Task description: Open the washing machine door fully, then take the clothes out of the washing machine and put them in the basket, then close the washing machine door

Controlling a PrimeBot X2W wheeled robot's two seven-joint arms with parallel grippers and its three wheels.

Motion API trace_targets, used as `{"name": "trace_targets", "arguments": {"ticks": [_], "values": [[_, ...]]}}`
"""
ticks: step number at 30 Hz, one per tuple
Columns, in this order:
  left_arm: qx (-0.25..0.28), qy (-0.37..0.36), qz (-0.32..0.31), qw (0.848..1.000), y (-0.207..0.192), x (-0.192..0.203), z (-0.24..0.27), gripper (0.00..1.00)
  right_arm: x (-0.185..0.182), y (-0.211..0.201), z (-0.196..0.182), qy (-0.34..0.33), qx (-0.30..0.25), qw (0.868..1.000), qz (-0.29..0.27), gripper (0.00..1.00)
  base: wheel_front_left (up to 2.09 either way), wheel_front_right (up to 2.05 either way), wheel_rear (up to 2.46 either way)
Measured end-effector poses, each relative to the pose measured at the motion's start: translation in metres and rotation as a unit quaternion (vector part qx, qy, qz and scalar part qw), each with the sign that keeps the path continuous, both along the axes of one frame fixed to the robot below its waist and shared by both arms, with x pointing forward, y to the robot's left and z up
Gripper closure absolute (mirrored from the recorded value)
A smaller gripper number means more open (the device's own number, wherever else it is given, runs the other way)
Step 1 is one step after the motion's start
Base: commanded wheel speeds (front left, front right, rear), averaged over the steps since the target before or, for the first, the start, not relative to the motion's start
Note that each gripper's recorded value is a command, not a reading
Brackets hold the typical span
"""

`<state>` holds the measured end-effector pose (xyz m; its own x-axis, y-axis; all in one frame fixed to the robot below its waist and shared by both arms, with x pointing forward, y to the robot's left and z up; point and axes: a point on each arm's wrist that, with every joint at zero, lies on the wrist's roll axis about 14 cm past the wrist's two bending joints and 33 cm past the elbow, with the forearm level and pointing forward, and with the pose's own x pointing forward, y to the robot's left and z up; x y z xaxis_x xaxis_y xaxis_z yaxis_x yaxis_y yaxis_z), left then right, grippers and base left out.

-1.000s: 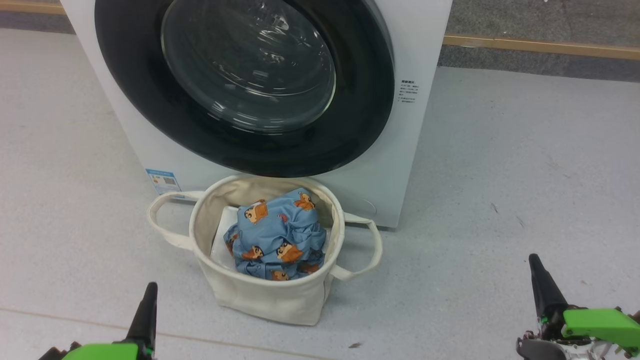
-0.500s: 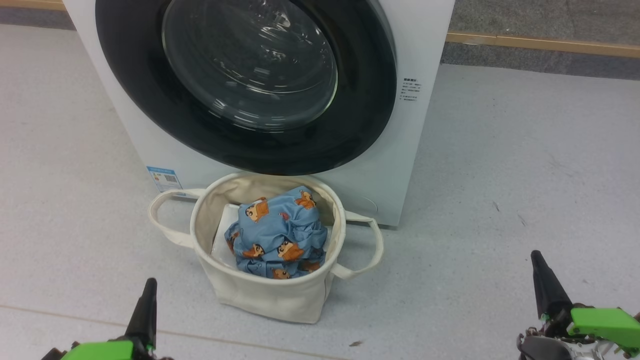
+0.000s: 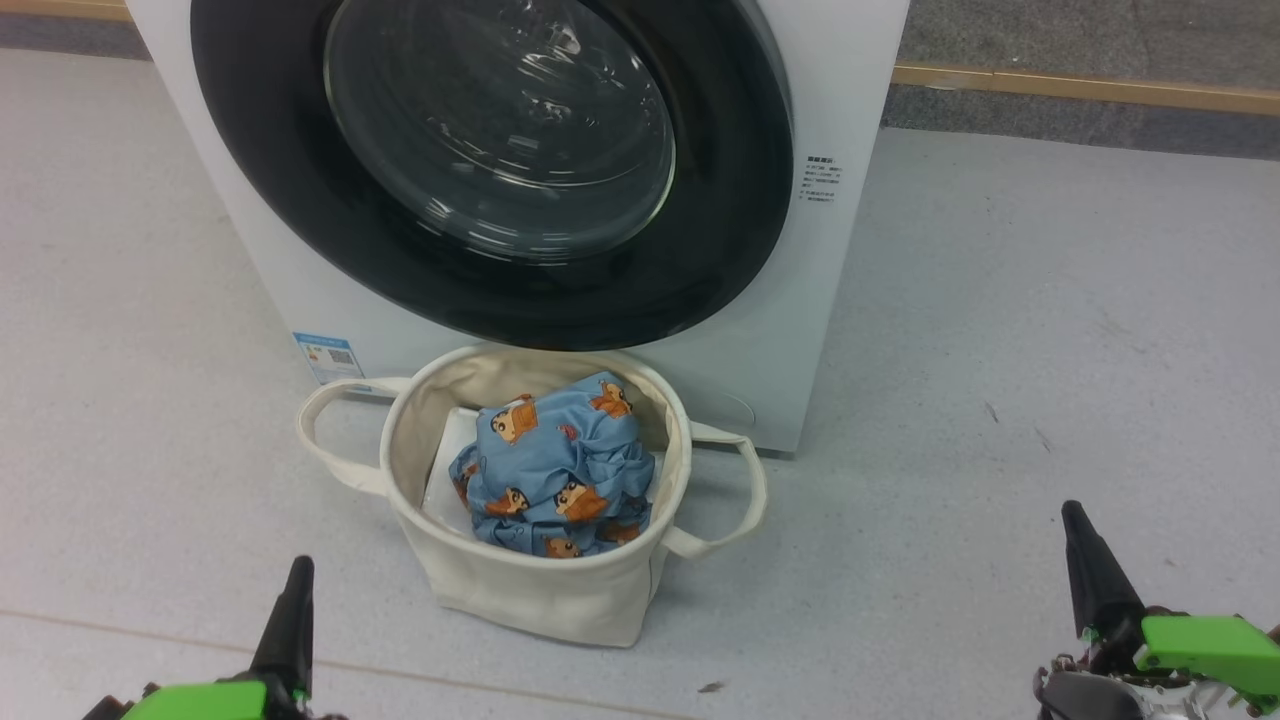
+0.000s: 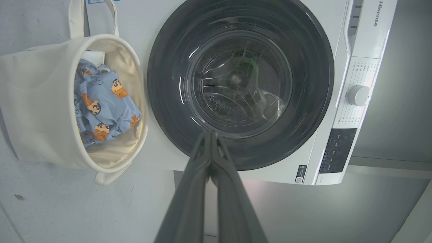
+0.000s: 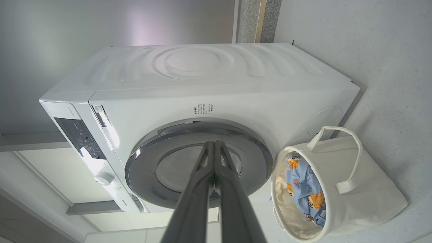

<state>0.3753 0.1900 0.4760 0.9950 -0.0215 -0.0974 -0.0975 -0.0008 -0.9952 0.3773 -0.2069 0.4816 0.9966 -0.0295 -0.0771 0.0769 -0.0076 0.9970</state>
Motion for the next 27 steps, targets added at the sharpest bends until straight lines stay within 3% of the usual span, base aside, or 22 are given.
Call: {"name": "trace_targets", "arguments": {"ticks": [27], "values": [[0.0,0.0,0.0,1.0,0.0,0.0,0.0,1.0,0.0,0.0,0.0001,0.0,0.0,1.0,0.0,1.0,0.0,0.0,0.0]]}}
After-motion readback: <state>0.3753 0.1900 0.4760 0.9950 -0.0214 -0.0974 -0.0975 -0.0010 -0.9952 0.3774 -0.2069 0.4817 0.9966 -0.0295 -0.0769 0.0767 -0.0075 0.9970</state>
